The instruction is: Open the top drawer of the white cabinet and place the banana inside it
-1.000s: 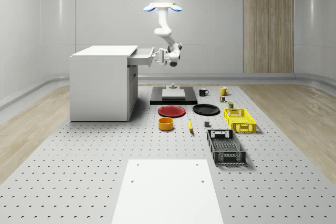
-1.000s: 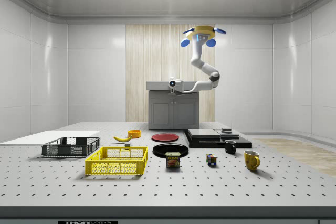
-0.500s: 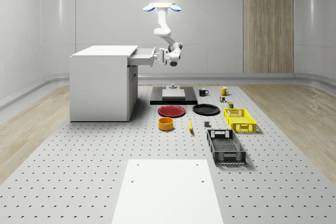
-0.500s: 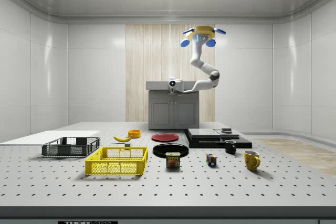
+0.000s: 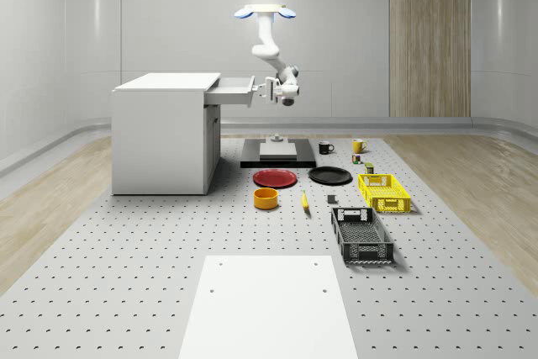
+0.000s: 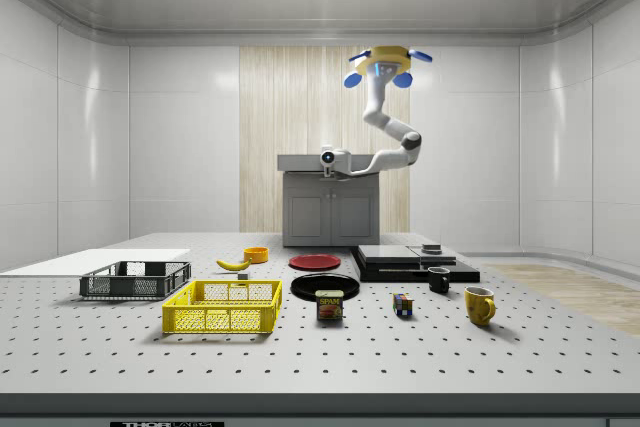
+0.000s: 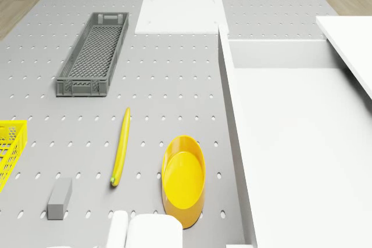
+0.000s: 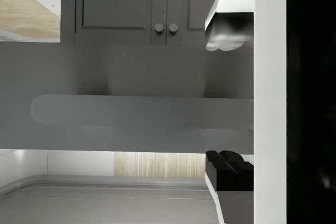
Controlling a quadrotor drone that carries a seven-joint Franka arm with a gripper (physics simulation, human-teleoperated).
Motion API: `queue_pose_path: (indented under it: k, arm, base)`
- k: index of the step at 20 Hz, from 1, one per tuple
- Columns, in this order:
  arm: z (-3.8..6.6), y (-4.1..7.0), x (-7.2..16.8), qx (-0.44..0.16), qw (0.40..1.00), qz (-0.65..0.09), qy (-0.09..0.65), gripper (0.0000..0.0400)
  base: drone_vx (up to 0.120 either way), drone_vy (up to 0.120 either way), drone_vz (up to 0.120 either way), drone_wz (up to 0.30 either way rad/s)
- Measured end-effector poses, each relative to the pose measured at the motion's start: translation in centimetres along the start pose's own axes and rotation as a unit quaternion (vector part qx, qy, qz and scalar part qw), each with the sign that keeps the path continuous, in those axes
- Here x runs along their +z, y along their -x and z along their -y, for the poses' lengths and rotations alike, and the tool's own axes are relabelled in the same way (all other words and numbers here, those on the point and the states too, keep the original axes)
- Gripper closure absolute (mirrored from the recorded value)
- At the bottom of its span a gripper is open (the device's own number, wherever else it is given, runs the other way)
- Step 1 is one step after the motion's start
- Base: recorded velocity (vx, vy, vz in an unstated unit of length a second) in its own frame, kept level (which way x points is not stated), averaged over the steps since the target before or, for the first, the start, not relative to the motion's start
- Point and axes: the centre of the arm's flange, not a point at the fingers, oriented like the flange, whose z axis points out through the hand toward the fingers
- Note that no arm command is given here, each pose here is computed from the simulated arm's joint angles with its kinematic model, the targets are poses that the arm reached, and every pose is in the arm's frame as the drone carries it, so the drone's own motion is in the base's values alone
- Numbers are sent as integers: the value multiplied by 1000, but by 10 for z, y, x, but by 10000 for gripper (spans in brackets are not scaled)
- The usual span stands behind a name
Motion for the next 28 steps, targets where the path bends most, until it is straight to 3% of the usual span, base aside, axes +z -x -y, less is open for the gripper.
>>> queue_pose_path:
  k: [4,10,11,12,15,18,22,28]
  arm:
    - [1,1,-3,4,1000,1,-1,31]
    - [1,2,-5,7,1000,2,-1,7]
    - [-2,1,-13,10,999,36,-34,5]
    - [-13,-10,-10,11,991,94,-91,1]
    - [-43,-40,15,7,934,253,-251,0]
    - [-59,-56,43,5,862,358,-358,0]
    - [-67,-64,69,5,789,433,-435,0]
    - [-70,-67,86,6,735,476,-482,0]
  base:
    - [120,120,0,0]
    - [120,120,0,0]
    - [120,120,0,0]
    - [120,120,0,0]
    - [120,120,0,0]
    - [120,120,0,0]
    - [120,120,0,0]
    - [120,120,0,0]
